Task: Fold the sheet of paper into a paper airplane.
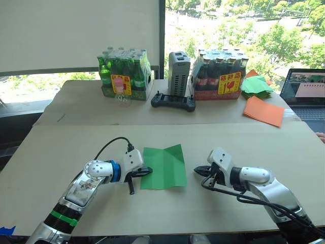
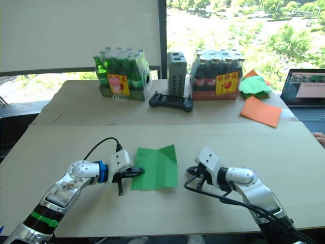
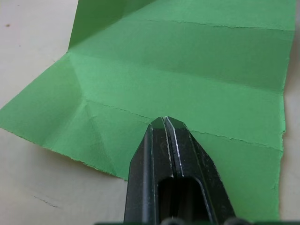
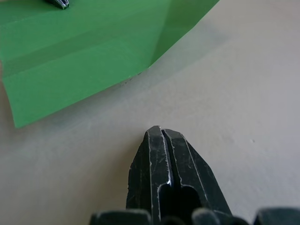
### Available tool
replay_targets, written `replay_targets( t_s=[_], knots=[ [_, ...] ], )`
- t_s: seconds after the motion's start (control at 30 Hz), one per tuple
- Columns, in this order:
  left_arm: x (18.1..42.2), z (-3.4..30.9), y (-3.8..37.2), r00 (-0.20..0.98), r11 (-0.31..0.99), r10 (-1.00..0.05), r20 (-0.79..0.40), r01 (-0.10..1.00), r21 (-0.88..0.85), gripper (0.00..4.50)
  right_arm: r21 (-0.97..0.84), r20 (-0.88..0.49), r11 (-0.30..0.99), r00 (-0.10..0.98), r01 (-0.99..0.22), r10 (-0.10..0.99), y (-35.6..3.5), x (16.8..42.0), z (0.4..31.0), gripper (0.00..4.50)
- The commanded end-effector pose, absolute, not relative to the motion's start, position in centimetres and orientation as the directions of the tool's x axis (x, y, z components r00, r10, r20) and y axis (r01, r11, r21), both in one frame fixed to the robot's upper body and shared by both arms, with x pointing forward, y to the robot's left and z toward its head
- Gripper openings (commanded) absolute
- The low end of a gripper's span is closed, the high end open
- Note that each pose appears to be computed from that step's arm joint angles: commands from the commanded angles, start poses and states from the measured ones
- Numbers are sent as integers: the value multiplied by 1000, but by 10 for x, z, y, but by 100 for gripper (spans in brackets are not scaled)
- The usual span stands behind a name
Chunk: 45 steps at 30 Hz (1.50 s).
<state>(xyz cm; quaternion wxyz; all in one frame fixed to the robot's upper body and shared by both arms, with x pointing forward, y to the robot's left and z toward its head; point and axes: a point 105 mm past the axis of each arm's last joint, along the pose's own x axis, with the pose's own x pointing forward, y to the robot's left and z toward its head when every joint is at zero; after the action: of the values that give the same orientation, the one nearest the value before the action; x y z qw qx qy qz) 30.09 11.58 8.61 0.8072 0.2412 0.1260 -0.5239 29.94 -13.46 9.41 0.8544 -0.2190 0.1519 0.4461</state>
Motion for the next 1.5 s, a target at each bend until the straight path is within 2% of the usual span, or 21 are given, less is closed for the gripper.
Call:
replay_targets(
  t_s=[0.03,0.17,0.47,0.6,0.77,1.2,1.5],
  knots=[
    [295,70,118,396,328,-765,-508,918,220,0,-270,-435,468,541,-841,720,-126,300,99,5],
    [295,69,118,397,329,-763,-510,918,222,0,-232,-390,440,498,-867,775,-109,297,104,5],
    [296,70,119,403,331,-760,-510,915,229,0,-157,-275,473,498,-867,822,-90,305,119,5],
    [297,70,120,405,333,-758,-511,914,231,0,-120,-192,481,496,-868,847,-80,309,136,5],
    [298,70,120,410,336,-756,-510,912,235,0,-105,-177,437,449,-893,876,-56,305,137,5],
    [296,92,136,496,405,-725,-478,868,287,0,-75,-288,394,398,-916,871,-16,305,97,5],
    [294,144,165,612,527,-703,-363,790,312,0,-53,-351,398,390,-916,851,-14,307,81,5]
  ],
)
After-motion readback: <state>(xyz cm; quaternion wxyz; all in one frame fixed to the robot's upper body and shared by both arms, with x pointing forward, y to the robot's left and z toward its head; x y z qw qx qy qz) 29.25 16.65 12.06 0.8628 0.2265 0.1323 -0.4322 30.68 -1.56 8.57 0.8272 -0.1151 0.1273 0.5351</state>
